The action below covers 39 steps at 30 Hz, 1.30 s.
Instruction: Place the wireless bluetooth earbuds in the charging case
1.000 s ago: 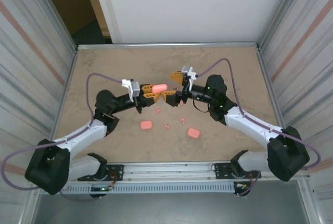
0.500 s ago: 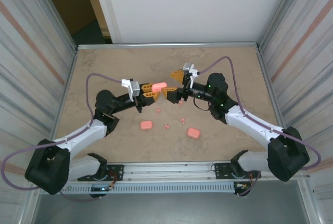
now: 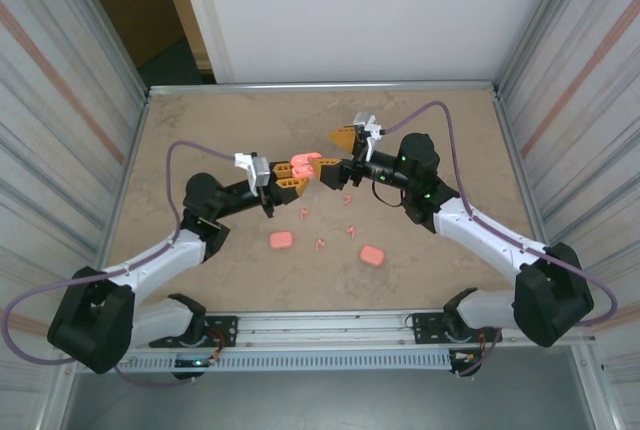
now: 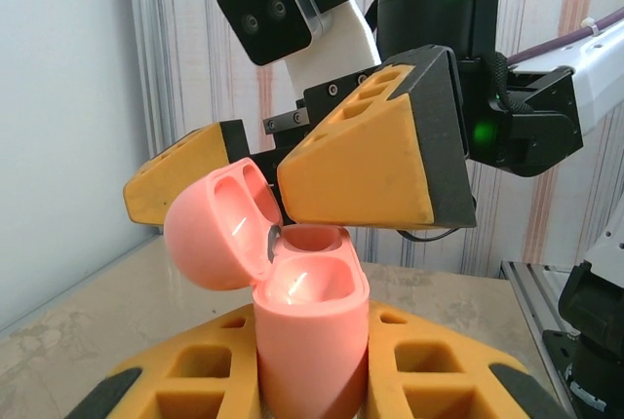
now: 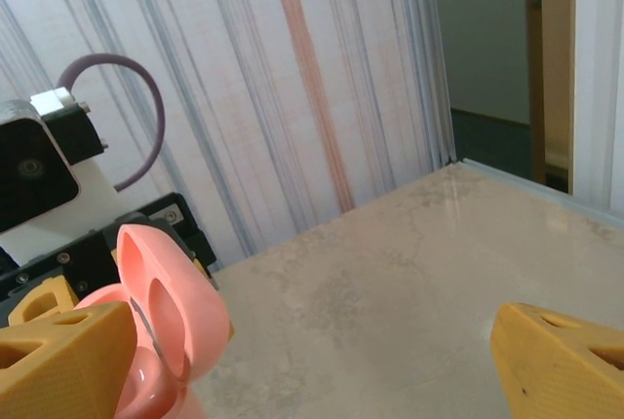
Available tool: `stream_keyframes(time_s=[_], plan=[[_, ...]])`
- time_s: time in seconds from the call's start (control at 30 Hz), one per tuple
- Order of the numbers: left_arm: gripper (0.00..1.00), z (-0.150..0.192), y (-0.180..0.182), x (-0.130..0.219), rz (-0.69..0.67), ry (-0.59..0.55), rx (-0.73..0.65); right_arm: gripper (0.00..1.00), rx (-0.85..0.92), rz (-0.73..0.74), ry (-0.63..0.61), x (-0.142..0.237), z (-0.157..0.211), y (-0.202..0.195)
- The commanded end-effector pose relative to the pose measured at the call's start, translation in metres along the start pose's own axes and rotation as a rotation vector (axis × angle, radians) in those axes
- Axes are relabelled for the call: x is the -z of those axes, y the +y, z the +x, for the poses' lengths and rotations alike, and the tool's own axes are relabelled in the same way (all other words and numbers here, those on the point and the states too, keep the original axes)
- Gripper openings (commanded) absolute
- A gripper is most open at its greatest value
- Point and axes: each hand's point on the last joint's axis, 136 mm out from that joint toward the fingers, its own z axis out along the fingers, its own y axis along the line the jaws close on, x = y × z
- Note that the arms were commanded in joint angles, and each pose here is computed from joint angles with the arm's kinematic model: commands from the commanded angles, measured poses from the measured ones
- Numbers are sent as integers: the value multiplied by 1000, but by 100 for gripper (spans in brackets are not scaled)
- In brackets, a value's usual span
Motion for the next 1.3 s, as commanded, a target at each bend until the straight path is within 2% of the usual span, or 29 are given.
stream_keyframes(time_s=[0.0,0.27,0.57,0.8,1.27], plan=[[0,-1,1,0,-15,-7,-33,93,1,-3,-25,1,-16,2],[0,12,16,10,-147,41,-29,93,-3,41,-1,18,-15,1],[0,18,16,33,-229,49,-45,92,-85,198,60,34,-9,-26],[0,13,6,51,-266,48,-82,83,-206,287,231,22,18,-51],[0,-2,-11,70,-287,12,-118,62,-324,284,492,-30,88,-91]])
